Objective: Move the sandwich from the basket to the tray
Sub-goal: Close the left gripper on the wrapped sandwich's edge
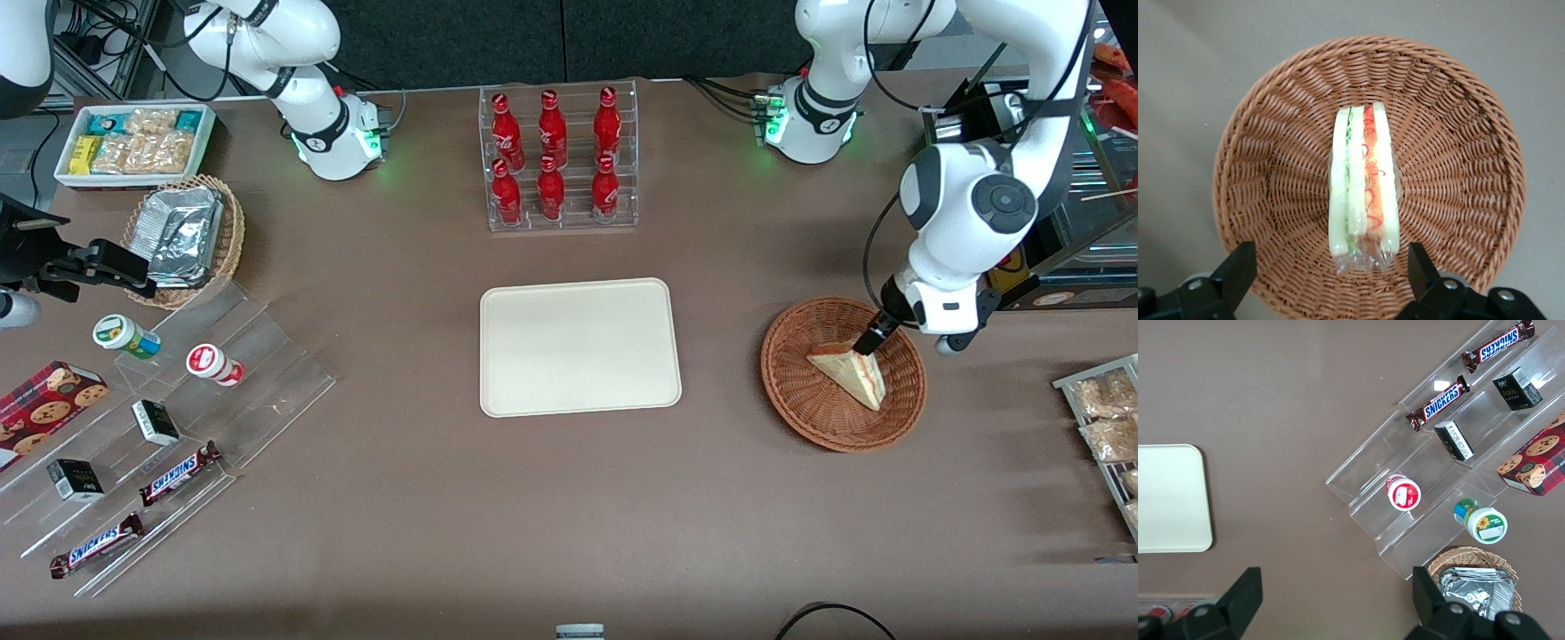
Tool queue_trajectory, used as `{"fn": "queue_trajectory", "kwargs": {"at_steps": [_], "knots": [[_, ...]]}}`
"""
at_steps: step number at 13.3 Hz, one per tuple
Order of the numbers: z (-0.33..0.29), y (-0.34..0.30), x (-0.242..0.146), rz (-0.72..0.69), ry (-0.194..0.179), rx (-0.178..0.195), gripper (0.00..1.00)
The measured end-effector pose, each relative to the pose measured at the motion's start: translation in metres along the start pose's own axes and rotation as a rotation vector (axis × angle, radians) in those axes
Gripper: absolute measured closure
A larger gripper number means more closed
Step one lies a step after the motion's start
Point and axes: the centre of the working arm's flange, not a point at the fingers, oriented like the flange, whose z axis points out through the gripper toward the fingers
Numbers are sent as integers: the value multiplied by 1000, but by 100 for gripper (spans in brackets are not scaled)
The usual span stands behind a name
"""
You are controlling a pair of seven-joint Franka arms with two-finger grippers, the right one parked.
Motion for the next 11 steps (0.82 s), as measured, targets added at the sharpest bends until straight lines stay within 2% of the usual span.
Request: {"fn": "queue_trajectory", "kwargs": {"at_steps": [9,10,11], "knots": [[43,8,-8,13,5,-20,1],[46,8,-8,13,3,-18,4],[48,8,-8,10,1,-17,15]]}}
